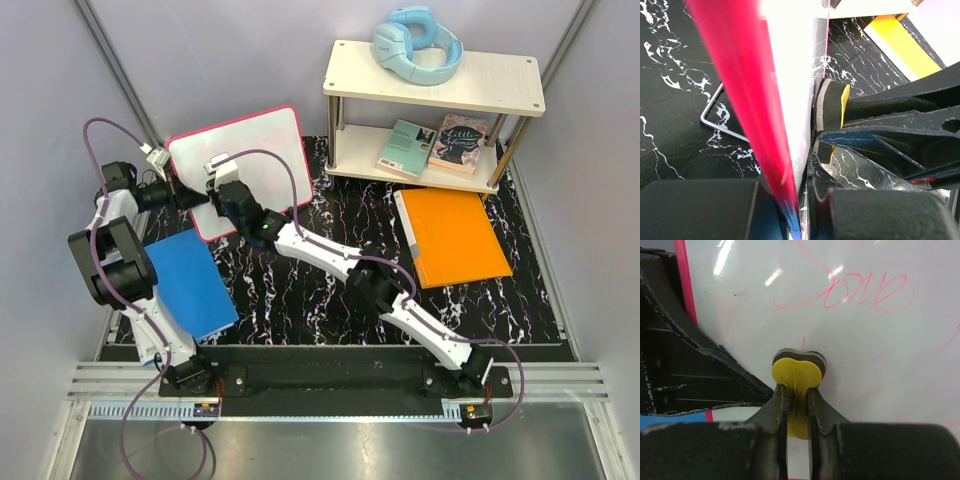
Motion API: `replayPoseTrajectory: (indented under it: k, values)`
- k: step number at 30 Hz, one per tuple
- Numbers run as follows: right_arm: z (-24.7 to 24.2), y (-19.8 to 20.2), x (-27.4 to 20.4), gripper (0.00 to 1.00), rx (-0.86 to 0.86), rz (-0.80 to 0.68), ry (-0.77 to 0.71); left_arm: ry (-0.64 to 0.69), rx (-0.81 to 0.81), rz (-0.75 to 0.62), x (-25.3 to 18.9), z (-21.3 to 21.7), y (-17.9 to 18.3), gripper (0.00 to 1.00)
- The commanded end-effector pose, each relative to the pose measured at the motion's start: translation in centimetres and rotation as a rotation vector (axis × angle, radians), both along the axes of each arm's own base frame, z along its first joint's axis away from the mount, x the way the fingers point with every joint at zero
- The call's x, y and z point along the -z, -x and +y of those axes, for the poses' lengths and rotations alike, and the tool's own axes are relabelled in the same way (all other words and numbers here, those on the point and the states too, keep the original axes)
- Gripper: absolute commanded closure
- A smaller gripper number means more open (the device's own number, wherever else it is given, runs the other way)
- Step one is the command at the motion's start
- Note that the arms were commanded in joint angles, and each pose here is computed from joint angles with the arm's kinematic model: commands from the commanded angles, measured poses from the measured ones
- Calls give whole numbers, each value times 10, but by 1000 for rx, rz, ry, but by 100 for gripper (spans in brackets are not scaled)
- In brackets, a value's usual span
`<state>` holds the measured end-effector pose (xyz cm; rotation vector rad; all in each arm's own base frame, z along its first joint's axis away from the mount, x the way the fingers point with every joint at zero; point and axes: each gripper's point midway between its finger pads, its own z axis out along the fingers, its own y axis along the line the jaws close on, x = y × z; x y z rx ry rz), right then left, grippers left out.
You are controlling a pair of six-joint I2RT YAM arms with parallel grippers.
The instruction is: Erase the whiteboard
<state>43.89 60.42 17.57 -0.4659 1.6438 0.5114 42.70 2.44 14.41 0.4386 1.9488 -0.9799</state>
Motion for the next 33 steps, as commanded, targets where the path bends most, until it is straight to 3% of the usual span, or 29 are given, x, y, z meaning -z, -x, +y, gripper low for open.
replayPoseTrajectory:
  k: [1, 8, 13, 24, 33]
  values:
    - [-48, -28, 53, 100, 145, 141, 63, -735, -97, 323, 122, 92, 44, 100]
    - [-127, -77, 46, 100, 402, 168, 63, -747, -90, 323, 123, 93, 46, 100]
    - [-133, -78, 60, 100, 401, 177, 140, -740, -91, 323, 122, 92, 46, 100]
    - [-23, -4, 37, 100, 16, 98, 112, -739, -86, 326, 122, 91, 48, 100]
    - [8, 33, 58, 100, -119, 102, 158, -735, -107, 316, 115, 93, 42, 100]
